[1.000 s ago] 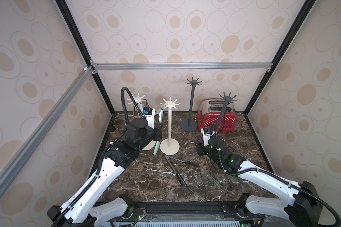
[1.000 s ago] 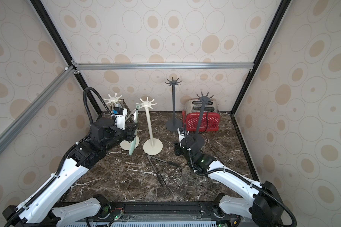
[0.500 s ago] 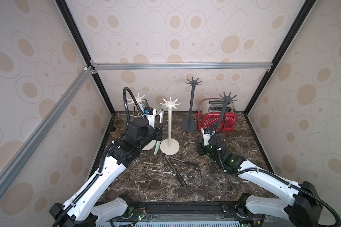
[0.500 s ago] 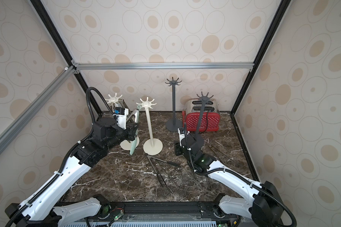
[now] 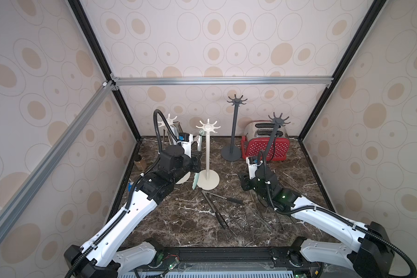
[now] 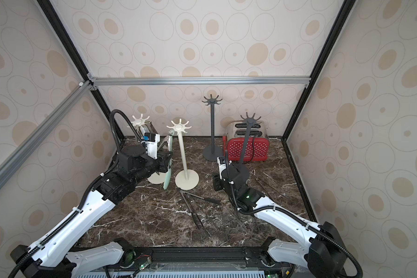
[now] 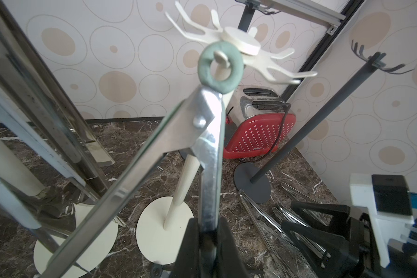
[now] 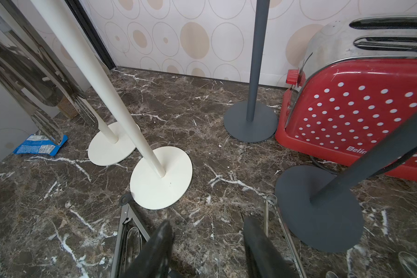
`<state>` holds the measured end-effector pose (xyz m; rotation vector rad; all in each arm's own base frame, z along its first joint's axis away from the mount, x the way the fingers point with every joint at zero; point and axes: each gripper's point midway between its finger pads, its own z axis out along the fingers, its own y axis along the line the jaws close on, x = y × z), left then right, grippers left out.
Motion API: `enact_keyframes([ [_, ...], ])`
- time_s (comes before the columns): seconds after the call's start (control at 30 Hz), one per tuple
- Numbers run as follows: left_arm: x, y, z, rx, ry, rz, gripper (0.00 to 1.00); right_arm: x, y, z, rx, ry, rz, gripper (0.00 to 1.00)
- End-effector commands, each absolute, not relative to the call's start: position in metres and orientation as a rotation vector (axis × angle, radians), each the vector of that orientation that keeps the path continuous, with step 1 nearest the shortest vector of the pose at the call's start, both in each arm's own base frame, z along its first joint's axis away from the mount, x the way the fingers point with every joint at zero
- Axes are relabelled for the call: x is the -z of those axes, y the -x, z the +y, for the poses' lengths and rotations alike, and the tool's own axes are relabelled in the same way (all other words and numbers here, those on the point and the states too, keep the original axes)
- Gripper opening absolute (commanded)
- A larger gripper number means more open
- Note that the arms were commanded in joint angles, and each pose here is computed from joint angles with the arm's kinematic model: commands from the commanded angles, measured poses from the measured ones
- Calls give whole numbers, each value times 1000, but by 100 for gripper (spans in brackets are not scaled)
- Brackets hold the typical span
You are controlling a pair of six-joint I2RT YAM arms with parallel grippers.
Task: Hang food tongs on kitchen utensil racks
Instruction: Hang the food tongs on the rack.
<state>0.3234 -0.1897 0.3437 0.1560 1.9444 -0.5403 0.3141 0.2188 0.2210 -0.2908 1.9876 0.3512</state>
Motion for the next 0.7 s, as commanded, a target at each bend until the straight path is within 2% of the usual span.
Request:
enact_keyframes([
  [0.0,-333,-328,-192,548,-142,1969,0,-225,-318,217,-346,279,1980,50],
  [0.37,-317,-336,-199,549,-152,2007,0,-224,-318,215,-343,274,1985,50],
  [0.67,-308,-326,-189,531,-127,2022,23,-223,-318,215,-343,278,1989,50],
])
